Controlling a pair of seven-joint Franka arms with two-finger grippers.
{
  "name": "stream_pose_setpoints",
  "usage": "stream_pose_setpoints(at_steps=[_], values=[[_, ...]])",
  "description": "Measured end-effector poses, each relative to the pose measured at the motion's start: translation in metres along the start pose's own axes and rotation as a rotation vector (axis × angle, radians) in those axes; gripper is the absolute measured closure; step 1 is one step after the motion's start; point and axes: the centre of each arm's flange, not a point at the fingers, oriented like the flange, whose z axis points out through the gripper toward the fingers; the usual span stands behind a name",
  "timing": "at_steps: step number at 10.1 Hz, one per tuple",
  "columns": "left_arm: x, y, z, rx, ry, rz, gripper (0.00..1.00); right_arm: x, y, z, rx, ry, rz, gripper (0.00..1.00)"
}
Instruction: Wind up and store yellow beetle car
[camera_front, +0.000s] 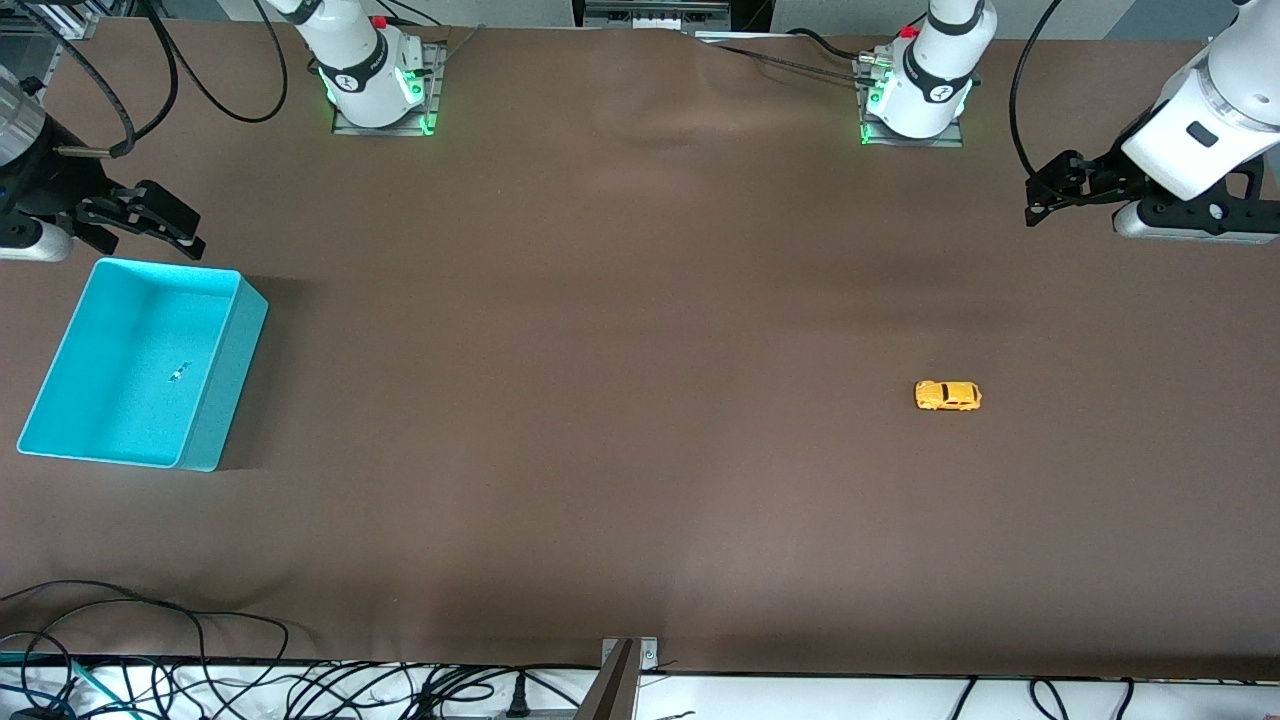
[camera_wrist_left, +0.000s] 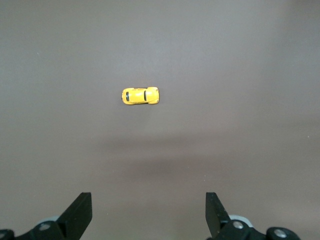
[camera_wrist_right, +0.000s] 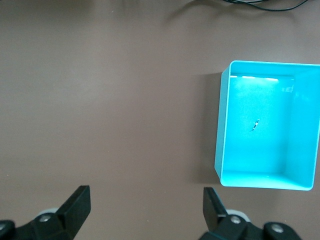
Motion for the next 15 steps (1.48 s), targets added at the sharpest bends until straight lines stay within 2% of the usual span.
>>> stream_pose_setpoints(at_steps=[2,5,15], values=[[-0.0013,-0.0016,0.0012,0.000,-0.013,-0.004,0.00,-0.0002,-0.0013,0.0000,0.000,0.000,0.056,0.00],[-0.0012,-0.0056,0.0013,-0.002,-0.015,-0.013,0.00,0.0004,-0.0028,0.0018,0.000,-0.004,0.074,0.00],[-0.0010,-0.0072,0.0019,-0.003,-0.018,-0.019,0.00,0.0015,-0.0030,0.0057,-0.001,-0.013,0.024,0.00]])
